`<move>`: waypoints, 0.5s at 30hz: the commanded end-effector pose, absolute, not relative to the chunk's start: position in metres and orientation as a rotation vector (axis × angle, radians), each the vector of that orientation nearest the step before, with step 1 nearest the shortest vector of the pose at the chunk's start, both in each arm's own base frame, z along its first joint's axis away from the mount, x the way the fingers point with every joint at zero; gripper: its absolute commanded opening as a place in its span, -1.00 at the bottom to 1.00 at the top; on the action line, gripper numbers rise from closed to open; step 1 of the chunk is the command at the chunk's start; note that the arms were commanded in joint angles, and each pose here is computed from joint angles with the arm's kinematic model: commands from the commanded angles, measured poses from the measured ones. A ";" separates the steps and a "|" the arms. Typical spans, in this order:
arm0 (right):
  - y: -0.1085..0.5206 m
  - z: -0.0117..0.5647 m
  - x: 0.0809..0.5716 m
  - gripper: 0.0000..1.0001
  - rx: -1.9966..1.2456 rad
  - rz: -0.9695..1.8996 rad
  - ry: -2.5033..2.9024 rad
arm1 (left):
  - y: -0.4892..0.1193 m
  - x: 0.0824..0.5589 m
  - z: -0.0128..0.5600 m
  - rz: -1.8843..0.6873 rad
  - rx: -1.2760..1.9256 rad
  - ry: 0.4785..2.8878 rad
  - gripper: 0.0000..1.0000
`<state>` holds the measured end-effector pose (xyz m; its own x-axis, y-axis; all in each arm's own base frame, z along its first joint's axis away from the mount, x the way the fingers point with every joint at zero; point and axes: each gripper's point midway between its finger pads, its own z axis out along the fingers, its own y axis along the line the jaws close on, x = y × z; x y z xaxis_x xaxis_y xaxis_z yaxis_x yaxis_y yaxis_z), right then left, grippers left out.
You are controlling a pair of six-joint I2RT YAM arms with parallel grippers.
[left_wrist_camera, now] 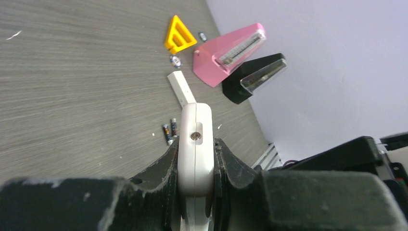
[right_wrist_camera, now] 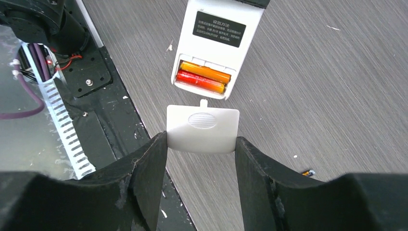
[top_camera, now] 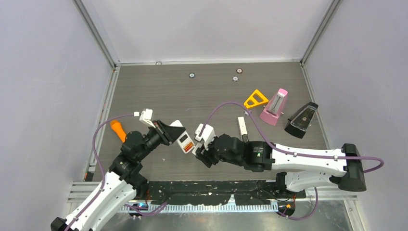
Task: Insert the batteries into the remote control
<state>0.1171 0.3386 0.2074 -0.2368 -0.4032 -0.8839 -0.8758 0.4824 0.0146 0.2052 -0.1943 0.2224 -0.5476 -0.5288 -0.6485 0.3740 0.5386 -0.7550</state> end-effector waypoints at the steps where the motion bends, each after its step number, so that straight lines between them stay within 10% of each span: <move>1: 0.357 0.240 0.129 -0.17 -0.927 0.640 1.773 | -0.190 0.203 0.270 -1.244 -0.119 1.552 -1.00; 15: 0.392 0.251 0.140 -0.20 -0.851 0.530 1.770 | -0.175 0.198 0.270 -1.225 -0.161 1.474 -1.00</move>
<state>0.1291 0.3804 0.2184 -0.2075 -0.3834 -0.9000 -0.8026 0.5927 -0.0675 0.1978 -0.1796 0.2490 -0.3976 -0.6442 -0.6533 0.4684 0.4698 -0.7483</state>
